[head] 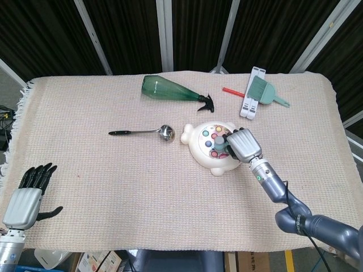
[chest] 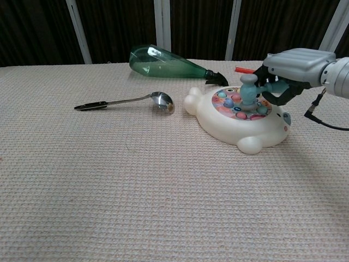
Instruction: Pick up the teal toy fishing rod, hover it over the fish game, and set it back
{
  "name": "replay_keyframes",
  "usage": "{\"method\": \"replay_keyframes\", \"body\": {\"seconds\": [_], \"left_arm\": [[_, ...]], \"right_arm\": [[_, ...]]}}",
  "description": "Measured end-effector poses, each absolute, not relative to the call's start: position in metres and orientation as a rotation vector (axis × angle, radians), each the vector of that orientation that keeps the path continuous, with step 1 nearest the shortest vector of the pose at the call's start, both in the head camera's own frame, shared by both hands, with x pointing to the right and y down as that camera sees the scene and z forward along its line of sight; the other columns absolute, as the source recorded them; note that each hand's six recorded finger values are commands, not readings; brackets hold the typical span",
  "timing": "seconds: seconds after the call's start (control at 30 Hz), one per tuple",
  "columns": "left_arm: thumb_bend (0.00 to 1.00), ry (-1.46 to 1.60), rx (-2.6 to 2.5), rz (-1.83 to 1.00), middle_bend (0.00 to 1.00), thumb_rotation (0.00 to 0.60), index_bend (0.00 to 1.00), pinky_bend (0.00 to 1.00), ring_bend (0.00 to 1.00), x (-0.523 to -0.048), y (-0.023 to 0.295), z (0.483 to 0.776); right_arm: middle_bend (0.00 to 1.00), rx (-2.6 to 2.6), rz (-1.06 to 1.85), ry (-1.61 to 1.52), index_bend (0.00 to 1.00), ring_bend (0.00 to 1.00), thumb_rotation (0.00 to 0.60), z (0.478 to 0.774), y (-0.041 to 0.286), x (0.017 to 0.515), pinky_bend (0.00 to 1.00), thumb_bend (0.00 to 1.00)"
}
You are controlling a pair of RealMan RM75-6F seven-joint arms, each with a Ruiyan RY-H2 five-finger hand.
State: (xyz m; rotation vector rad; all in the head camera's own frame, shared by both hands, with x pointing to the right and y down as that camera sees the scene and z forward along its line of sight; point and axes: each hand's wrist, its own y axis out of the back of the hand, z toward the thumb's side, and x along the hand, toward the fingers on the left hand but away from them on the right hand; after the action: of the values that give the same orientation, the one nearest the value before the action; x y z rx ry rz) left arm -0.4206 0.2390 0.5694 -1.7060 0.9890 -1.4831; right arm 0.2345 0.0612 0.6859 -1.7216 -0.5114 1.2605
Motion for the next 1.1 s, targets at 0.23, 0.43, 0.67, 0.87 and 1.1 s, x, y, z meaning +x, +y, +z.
{"method": "replay_keyframes", "body": {"seconds": [0.23, 0.43, 0.67, 0.87, 1.1], "left_arm": [[0.11, 0.990, -1.707, -1.487, 0.00, 0.600, 0.00, 0.00, 0.00, -0.421, 0.239, 0.570], [0.11, 0.993, -1.704, -1.483, 0.00, 0.600, 0.00, 0.00, 0.00, -0.421, 0.238, 0.569], [0.11, 0.994, -1.700, -1.478, 0.00, 0.600, 0.00, 0.00, 0.00, -0.420, 0.238, 0.567], [0.11, 1.000, -1.687, -1.480, 0.00, 0.600, 0.00, 0.00, 0.00, -0.421, 0.240, 0.563], [0.11, 1.002, -1.674, -1.479, 0.00, 0.600, 0.00, 0.00, 0.00, -0.420, 0.244, 0.557]], "right_arm": [[0.80, -1.705, 1.288, -0.486, 1.00, 0.72, 0.600, 0.693, 0.062, 0.236, 0.67, 1.00], [0.80, -1.705, 1.254, -0.534, 1.00, 0.72, 0.600, 0.678, 0.059, 0.237, 0.67, 1.00], [0.80, -1.682, 1.232, -0.609, 1.00, 0.72, 0.600, 0.651, 0.054, 0.256, 0.67, 1.00], [0.80, -1.691, 1.269, -0.651, 1.00, 0.72, 0.600, 0.648, 0.059, 0.286, 0.67, 1.00], [0.80, -1.701, 1.335, -0.678, 1.00, 0.72, 0.600, 0.660, 0.071, 0.331, 0.67, 1.00]]}}
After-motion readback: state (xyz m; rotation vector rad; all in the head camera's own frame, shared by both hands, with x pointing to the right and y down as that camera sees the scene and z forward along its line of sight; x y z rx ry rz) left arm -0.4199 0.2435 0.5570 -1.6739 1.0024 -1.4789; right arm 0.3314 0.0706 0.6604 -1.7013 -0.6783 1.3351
